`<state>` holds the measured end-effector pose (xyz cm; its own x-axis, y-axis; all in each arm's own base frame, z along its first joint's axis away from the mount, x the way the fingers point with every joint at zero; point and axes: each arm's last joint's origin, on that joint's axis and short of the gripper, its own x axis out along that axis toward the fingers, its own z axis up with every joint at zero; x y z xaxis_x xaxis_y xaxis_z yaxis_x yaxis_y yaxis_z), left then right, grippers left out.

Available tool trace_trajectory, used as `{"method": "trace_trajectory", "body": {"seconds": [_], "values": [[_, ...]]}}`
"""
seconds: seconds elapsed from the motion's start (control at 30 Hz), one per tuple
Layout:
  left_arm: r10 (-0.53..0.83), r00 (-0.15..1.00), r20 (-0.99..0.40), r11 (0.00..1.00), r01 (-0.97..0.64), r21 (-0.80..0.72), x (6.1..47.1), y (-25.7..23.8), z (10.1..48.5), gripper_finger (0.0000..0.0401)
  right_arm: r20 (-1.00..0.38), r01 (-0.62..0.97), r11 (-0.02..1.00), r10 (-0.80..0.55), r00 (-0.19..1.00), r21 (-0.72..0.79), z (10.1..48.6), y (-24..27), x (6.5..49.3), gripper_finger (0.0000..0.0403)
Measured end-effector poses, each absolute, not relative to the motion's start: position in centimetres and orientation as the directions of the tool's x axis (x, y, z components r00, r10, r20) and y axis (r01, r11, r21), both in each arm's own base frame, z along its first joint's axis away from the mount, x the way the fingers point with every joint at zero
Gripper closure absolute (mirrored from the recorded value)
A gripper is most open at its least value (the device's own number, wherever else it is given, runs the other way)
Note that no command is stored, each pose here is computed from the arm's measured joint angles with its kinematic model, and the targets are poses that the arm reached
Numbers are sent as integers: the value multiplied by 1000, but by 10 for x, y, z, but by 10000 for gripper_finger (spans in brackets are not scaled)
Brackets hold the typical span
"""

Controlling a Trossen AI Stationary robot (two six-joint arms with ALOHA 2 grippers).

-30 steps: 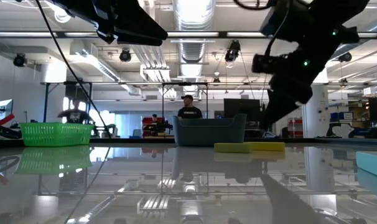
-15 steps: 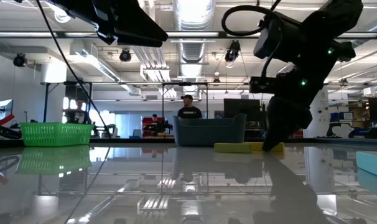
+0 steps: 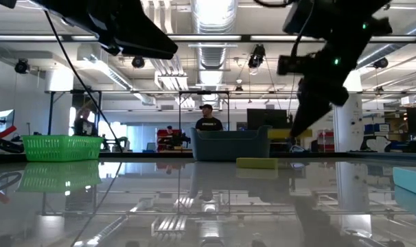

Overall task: Sort & place blocks by color
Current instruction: Put the yellow block into the blue bin

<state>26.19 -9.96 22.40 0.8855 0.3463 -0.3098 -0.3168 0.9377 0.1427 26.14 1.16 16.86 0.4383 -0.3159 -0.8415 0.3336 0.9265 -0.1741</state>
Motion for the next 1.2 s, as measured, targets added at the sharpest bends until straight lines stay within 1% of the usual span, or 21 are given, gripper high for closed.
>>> {"method": "trace_trajectory", "body": {"seconds": [0.07,0.2,0.33,0.4,0.5,0.6,0.73,0.97,1.1,1.2], "values": [[337,887,-314,941,-310,134,260,-102,222,175,-847,313,934,-304,436,-174,183,12,260,315],[331,892,-307,942,-295,157,258,-103,225,175,-833,270,947,-287,473,-173,218,13,265,315],[325,901,-287,941,-280,189,254,-102,232,175,-819,222,953,-293,493,-207,247,14,275,315],[324,903,-280,939,-272,209,251,-100,236,175,-796,203,951,-307,522,-234,262,12,282,315],[324,907,-268,935,-264,239,248,-99,240,175,-768,170,942,-334,547,-289,277,3,295,315],[325,911,-254,931,-261,257,246,-97,245,175,-755,148,931,-358,549,-334,284,-12,308,315],[328,915,-235,919,-252,303,241,-95,252,175,-762,148,915,-395,513,-375,281,-44,323,315],[337,920,-201,908,-260,329,235,-91,262,175,-791,200,904,-427,439,-377,250,-108,341,315],[340,917,-209,906,-259,336,235,-91,259,175,-800,203,934,-357,481,-295,229,-138,351,315],[340,916,-213,905,-257,340,236,-91,257,175,-789,222,941,-335,515,-256,213,-156,357,315]]}}
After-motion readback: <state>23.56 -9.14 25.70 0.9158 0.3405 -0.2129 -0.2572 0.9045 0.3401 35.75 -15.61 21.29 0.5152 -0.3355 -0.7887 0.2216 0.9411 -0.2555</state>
